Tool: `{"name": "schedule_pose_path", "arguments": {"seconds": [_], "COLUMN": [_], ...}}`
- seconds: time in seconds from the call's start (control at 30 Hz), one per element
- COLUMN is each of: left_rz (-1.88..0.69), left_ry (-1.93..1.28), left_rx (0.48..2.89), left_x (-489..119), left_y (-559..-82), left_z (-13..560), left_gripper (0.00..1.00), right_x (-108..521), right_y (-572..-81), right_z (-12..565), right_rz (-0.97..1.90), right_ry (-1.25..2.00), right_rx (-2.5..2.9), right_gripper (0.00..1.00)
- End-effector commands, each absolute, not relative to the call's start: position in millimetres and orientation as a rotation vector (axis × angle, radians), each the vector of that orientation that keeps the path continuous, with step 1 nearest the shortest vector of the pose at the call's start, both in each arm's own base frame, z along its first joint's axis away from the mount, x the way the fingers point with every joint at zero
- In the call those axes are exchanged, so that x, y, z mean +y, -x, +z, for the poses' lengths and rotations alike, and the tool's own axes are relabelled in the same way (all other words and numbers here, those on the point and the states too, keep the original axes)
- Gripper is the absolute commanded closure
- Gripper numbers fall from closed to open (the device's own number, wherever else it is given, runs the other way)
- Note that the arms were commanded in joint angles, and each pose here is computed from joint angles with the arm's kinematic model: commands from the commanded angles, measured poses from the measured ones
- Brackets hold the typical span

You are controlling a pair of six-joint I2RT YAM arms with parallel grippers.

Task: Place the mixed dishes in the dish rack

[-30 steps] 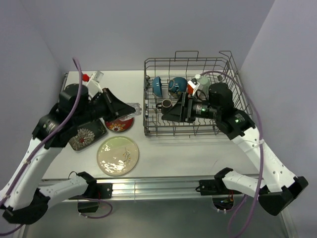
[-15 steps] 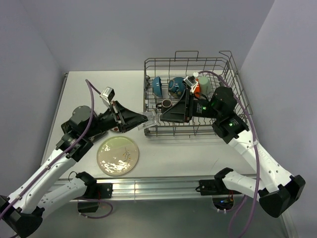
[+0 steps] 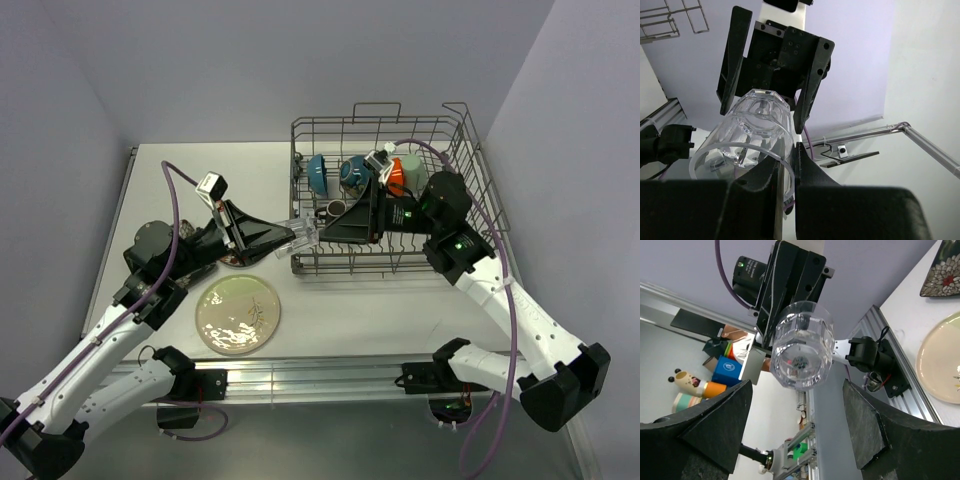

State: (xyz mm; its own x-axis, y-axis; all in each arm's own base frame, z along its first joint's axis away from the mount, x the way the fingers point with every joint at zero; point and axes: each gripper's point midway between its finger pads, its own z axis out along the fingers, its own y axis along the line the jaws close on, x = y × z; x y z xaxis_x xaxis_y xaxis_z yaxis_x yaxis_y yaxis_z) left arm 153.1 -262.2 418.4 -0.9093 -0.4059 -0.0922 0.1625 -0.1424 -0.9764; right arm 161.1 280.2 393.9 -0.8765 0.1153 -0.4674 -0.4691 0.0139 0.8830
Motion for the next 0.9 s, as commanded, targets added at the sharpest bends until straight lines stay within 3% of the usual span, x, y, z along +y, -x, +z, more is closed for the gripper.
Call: {"name": "schedule_pose_path", "arguments": {"seconds": [0.0, 0.23, 0.33, 0.4, 0.43, 0.5, 0.53, 0.57, 0.6, 0.63, 0.67, 0.7, 0.87], "left_rz": [-2.179, -2.19, -2.193, -2.195, -2.199, -2.205, -2.21, -2.22, -2.219, -2.217, -2.194, -2.175, -1.938], "left_ry": [0.193, 0.158, 0.151, 0.155, 0.152, 0.17, 0.165, 0.165, 0.175, 0.172, 0.179, 0.182, 0.201], "left_rx": [1.649, 1.643, 1.652, 1.654, 1.647, 1.655, 1.644, 1.646, 1.655, 1.643, 1.662, 1.645, 1.656], "left_x": [-256.6, -258.6, -259.5, -258.6, -257.4, -256.4, -254.4, -253.9, -253.7, -251.3, -251.3, -247.2, -230.1], "left_y": [-142.4, -140.9, -139.8, -138.6, -136.8, -136.1, -133.3, -131.6, -132.1, -129.5, -130.5, -129.2, -142.3], "left_z": [442.8, 448.3, 446.5, 444.0, 444.8, 438.8, 439.6, 438.0, 433.0, 434.5, 429.6, 432.6, 431.0], "left_gripper": [1.0, 1.0, 1.0, 1.0, 1.0, 1.0, 0.97, 0.88, 0.71, 0.27, 0.07, 0.01, 0.01], "right_x": [285.7, 303.9, 311.2, 315.4, 316.6, 317.1, 317.4, 316.9, 317.3, 316.4, 316.3, 316.0, 305.3], "right_y": [-159.3, -156.5, -156.8, -157.3, -155.8, -157.7, -157.8, -158.0, -160.9, -161.8, -163.9, -168.9, -187.2], "right_z": [402.6, 407.8, 408.4, 409.1, 410.0, 411.9, 411.7, 411.8, 410.2, 408.7, 406.3, 399.5, 369.7], "right_rz": [1.963, 2.018, 2.031, 2.035, 2.046, 2.042, 2.04, 2.037, 2.022, 1.991, 1.968, 1.932, 1.739], "right_ry": [0.421, 0.448, 0.452, 0.447, 0.447, 0.432, 0.431, 0.43, 0.405, 0.415, 0.406, 0.361, 0.281], "right_rx": [1.836, 1.824, 1.828, 1.822, 1.82, 1.808, 1.808, 1.809, 1.825, 1.821, 1.832, 1.88, 1.998], "right_gripper": [0.2, 0.23, 0.31, 0.47, 0.63, 0.79, 1.0, 1.0, 1.0, 1.0, 1.0, 1.0, 1.0]}}
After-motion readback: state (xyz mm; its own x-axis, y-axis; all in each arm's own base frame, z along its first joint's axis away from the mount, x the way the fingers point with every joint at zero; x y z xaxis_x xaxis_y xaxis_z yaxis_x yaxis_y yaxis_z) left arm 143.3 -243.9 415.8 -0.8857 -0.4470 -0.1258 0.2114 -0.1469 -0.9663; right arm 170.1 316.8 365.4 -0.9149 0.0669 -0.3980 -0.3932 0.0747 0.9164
